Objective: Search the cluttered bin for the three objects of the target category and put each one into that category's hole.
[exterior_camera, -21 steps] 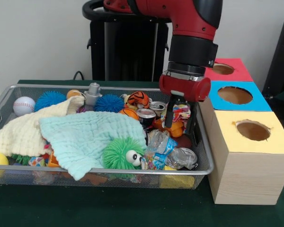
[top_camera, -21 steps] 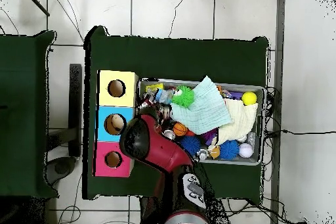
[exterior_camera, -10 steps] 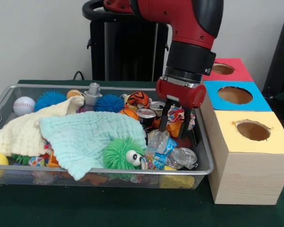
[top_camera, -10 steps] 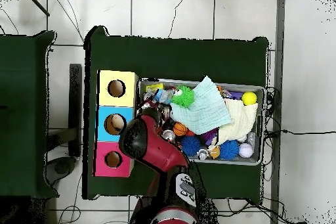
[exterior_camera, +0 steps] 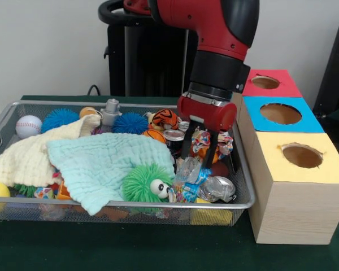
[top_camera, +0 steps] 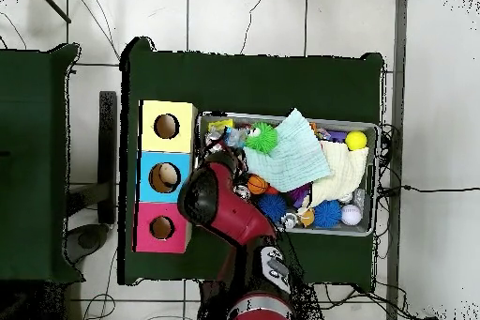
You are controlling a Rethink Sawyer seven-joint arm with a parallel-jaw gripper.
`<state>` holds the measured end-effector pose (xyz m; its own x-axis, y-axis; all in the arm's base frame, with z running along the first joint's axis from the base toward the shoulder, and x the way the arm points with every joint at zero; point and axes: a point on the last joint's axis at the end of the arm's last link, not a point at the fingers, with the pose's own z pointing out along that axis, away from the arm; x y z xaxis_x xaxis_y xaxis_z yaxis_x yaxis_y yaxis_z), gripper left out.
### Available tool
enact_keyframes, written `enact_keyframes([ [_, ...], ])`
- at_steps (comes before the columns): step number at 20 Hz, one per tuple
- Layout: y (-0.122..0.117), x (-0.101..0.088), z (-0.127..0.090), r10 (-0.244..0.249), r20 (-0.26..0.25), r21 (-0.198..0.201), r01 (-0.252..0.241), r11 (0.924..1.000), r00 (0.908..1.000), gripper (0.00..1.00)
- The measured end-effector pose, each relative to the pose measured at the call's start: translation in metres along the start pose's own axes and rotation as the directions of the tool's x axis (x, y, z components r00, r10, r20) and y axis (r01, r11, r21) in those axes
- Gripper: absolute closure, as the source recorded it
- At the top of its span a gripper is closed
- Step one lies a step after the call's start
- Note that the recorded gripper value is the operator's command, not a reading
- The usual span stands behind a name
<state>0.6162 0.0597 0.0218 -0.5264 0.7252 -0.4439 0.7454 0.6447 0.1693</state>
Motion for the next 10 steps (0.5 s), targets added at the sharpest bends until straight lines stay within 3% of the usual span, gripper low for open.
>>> enact_keyframes([
  [10, -0.008, -0.013, 0.032, 0.015, 0.058, -0.032, -0.013, 0.9994, 0.9982, 0.0],
])
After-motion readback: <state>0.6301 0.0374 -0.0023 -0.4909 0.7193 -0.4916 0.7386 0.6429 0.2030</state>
